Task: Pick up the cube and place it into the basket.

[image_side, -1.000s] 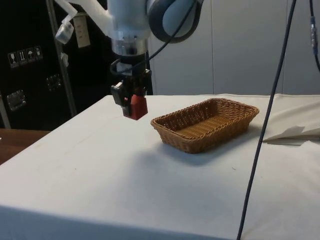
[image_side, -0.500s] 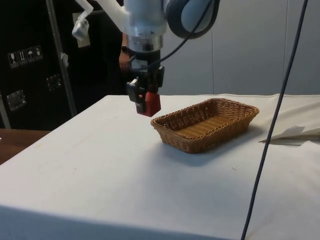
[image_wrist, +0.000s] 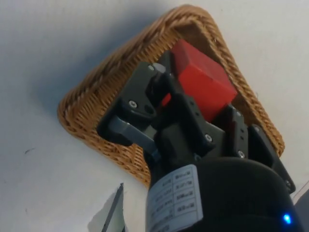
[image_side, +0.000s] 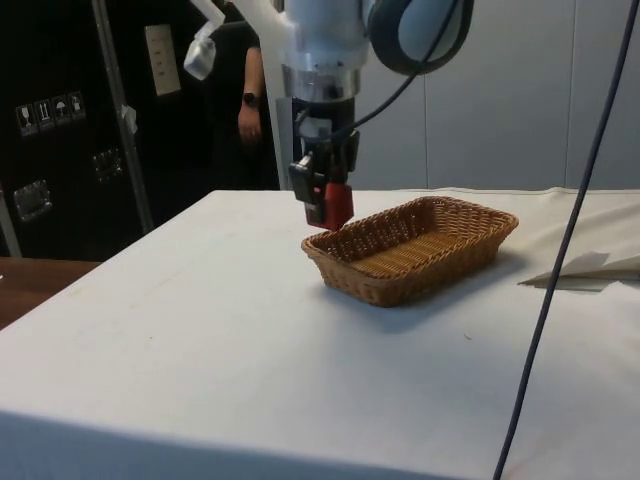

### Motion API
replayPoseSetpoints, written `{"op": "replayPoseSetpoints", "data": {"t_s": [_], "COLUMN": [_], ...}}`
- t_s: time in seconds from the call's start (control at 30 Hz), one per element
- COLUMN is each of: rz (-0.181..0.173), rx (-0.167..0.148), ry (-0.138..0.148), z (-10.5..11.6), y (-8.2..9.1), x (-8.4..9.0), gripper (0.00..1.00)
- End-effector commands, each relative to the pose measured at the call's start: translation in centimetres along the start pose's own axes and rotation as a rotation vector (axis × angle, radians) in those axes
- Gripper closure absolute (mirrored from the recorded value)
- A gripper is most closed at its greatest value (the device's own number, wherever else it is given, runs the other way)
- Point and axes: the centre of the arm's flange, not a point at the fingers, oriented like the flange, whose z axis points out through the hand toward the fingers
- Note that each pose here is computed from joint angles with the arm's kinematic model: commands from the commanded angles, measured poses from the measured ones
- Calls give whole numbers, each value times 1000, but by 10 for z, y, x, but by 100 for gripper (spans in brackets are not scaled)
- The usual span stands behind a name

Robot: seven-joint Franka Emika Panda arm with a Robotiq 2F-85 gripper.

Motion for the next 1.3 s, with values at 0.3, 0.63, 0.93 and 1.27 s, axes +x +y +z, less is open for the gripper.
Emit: {"op": "replayPoseSetpoints", "data": {"t_s": [0.3,0.63,0.93,1.27], "rz": [-25,-38,-44,-39], "rx": [7,25,53,84], "ry": [-5,-20,-27,-38], "z": [7,22,38,64], "y": [27,43,59,87], "x": [-23,-47,-68,-88], "gripper": [99,99,99,99]}}
